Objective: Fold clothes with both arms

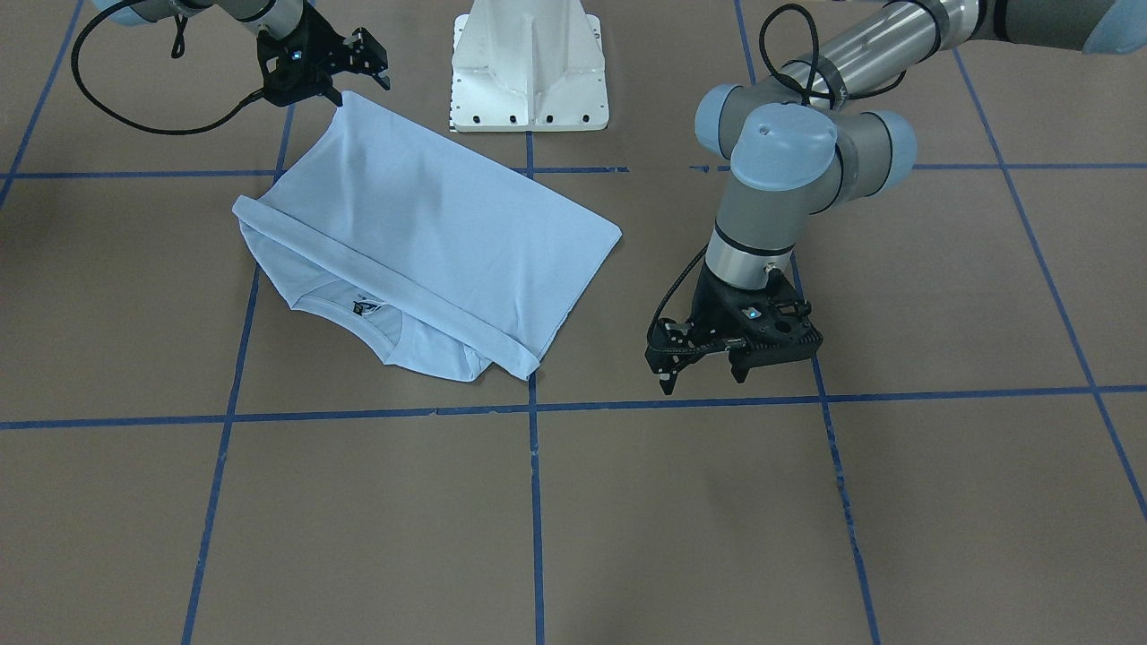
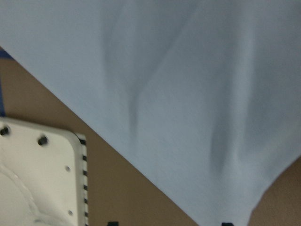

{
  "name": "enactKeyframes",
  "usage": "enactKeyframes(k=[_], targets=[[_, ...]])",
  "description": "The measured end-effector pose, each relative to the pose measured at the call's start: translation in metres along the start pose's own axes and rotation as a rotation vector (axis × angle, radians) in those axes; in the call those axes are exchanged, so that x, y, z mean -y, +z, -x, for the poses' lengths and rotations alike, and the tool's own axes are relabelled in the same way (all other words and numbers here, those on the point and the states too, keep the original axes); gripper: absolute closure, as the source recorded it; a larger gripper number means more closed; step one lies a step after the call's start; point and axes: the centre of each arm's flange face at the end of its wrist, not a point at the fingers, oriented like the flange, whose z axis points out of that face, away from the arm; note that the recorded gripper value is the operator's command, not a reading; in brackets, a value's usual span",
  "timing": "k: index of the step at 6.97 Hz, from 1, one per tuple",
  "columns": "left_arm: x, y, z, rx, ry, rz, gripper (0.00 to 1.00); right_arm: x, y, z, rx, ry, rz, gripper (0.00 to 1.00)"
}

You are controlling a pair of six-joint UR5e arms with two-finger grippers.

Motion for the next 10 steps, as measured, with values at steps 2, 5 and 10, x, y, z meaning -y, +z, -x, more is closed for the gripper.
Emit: enactKeyframes(k=[2, 5, 10], targets=[[-0.084, 0.01, 0.001, -0.006, -0.179, 0.142, 0.01, 0.064, -0.048, 0.007, 0.055, 0.043, -0.172, 0.0], [-0.21, 0.039, -0.01, 0.106, -0.48, 0.232, 0.02, 0.11, -0.091, 0.019, 0.107, 0.055, -0.306, 0.0], [-0.268, 0.046, -0.016, 0.165, -0.577, 0.254, 1.0, 0.114, -0.095, 0.02, 0.112, 0.055, -0.32, 0.0]])
